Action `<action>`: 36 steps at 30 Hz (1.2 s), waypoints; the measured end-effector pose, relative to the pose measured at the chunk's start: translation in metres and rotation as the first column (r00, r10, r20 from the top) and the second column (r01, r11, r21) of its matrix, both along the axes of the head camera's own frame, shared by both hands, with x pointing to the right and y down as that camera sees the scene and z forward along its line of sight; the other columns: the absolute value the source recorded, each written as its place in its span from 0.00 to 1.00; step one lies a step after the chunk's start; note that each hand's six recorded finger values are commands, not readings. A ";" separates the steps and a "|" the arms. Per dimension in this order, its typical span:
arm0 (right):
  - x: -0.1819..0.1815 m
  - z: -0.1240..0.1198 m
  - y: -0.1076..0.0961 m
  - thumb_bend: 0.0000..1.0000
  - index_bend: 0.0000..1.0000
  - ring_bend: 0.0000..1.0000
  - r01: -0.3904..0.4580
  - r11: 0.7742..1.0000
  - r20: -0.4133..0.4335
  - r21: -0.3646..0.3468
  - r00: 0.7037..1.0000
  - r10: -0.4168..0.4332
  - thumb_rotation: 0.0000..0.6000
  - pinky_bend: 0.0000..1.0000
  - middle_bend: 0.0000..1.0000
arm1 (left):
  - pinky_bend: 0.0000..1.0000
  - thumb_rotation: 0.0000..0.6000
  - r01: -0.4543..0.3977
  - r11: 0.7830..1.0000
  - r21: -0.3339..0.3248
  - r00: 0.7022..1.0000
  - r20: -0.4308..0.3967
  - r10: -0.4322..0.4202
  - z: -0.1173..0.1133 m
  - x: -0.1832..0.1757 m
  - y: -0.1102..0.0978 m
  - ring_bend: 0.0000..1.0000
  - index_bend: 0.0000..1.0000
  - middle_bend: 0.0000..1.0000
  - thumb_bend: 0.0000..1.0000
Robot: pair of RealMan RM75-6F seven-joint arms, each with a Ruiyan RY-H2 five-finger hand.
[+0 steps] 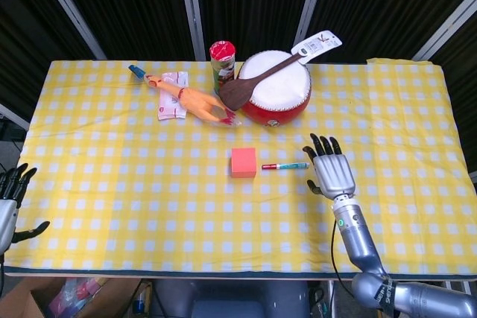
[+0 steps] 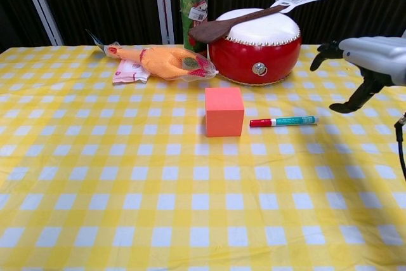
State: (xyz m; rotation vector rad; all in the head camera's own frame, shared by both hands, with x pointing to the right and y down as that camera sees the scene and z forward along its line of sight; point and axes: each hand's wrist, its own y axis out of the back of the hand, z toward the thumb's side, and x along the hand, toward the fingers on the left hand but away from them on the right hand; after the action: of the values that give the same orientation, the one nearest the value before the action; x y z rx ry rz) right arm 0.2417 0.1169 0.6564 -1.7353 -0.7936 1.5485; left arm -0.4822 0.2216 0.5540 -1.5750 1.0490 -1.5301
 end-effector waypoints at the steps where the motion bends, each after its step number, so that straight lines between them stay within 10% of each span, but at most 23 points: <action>1: 0.000 0.005 -0.002 0.36 0.25 0.00 -0.005 1.000 -0.008 -0.007 1.000 0.005 1.00 0.00 0.04 | 0.00 1.00 0.002 1.000 -0.001 1.000 -0.002 -0.002 0.000 0.000 0.000 0.00 0.00 0.00 0.00; 36: -0.037 0.083 -0.023 0.36 0.33 0.00 -0.039 0.989 -0.030 -0.140 0.999 0.035 1.00 0.00 0.07 | 0.00 1.00 0.021 1.000 -0.024 0.999 -0.034 -0.021 0.001 -0.003 -0.005 0.00 0.00 0.00 0.00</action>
State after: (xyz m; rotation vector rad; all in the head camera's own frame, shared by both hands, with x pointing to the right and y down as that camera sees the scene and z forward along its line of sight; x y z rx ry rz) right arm 0.2044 0.0944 0.7399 -1.8044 -0.7217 1.6855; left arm -0.4850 0.2168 0.5550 -1.6157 1.0732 -1.5397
